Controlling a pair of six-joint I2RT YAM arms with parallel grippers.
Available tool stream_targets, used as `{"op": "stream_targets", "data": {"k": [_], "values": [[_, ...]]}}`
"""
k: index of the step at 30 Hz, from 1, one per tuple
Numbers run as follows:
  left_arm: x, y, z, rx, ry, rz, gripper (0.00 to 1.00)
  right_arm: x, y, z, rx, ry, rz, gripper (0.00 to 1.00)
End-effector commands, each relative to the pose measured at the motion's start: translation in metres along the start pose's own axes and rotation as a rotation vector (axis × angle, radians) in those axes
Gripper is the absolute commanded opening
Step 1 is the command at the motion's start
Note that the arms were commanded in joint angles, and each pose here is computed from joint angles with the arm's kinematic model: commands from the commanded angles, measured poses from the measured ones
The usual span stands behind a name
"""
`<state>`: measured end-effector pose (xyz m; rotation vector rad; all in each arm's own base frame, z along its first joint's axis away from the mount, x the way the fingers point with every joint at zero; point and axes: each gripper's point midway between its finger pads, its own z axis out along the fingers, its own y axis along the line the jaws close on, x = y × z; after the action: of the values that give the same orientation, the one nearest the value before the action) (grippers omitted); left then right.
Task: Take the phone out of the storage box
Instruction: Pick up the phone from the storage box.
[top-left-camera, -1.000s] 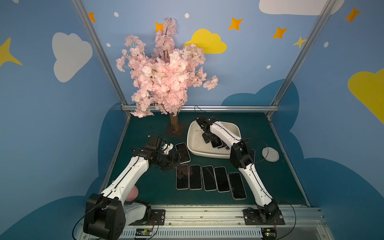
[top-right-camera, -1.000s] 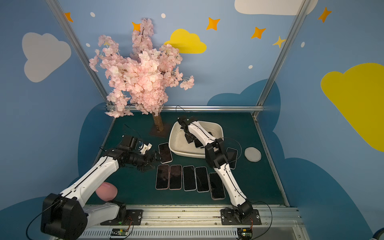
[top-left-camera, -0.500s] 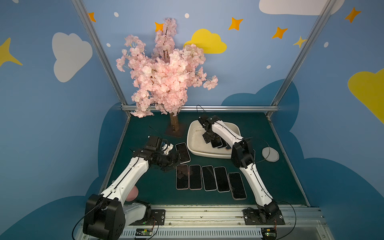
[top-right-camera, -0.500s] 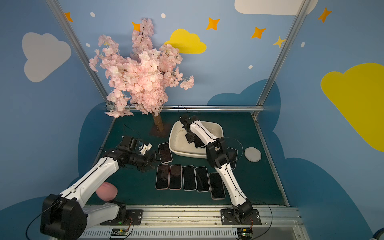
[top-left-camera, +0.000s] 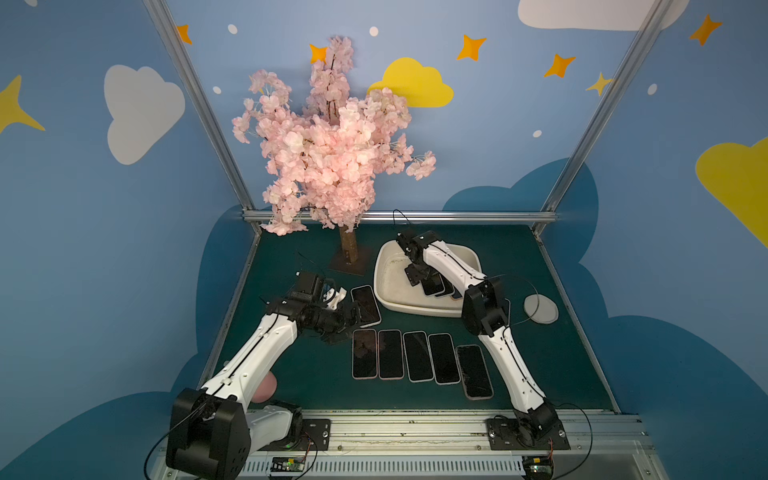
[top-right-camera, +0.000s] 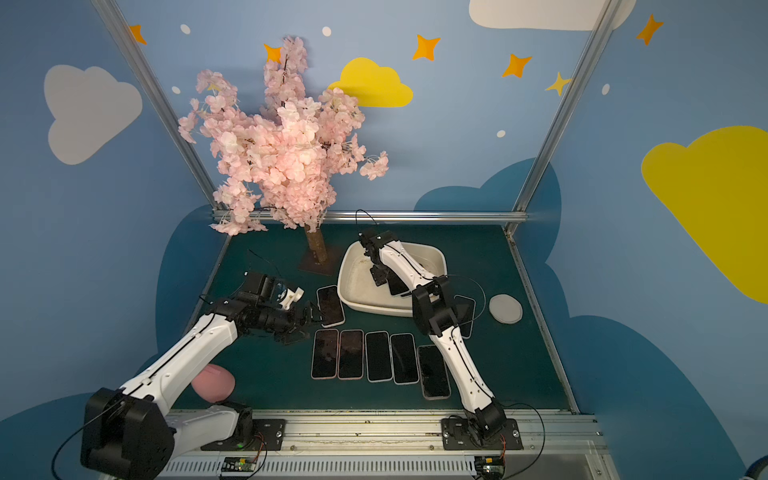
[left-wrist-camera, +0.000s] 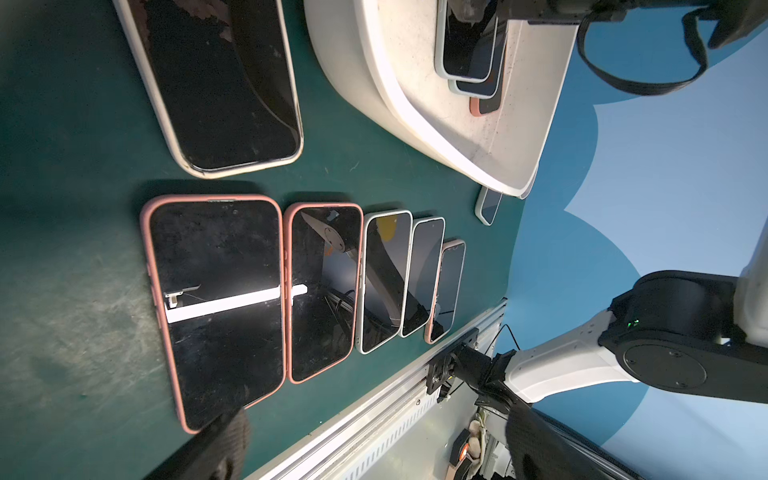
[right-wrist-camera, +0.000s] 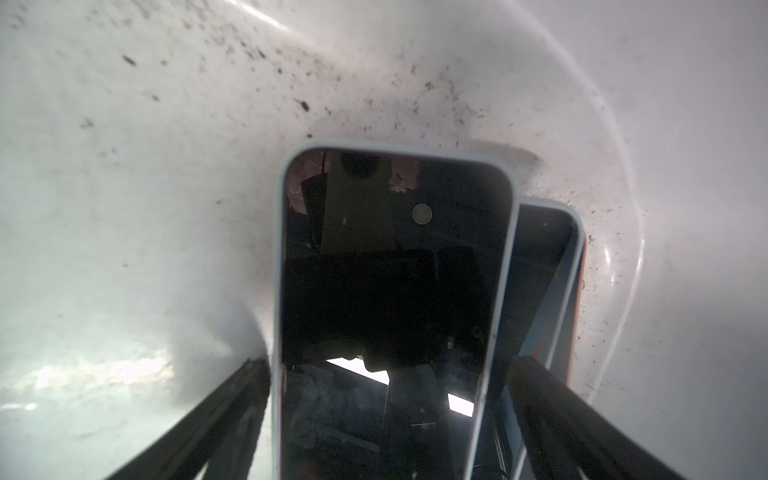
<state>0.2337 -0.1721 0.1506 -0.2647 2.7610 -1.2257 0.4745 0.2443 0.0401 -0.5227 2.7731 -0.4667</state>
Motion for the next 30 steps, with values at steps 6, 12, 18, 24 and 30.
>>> {"op": "stream_targets", "data": {"k": [6, 12, 18, 24, 30], "values": [[0.0, 0.001, 0.0, -0.002, 0.007, 0.001, 1.0, 0.02, 0.012, 0.025, -0.028, 0.09, -0.004, 0.69], [-0.001, 0.0, 0.001, 0.006, 0.007, 0.0, 1.0, 0.01, 0.003, 0.004, -0.026, 0.041, 0.002, 0.69], [-0.002, -0.002, 0.002, 0.015, 0.008, 0.001, 1.0, -0.008, -0.011, -0.025, -0.026, -0.039, 0.044, 0.93], [-0.002, -0.001, 0.002, 0.018, 0.01, 0.0, 1.0, -0.019, -0.025, -0.038, 0.014, -0.09, 0.051, 0.97], [0.0, 0.0, 0.002, 0.013, 0.013, -0.002, 1.0, -0.017, -0.031, -0.024, 0.021, -0.064, 0.064, 0.98]]}}
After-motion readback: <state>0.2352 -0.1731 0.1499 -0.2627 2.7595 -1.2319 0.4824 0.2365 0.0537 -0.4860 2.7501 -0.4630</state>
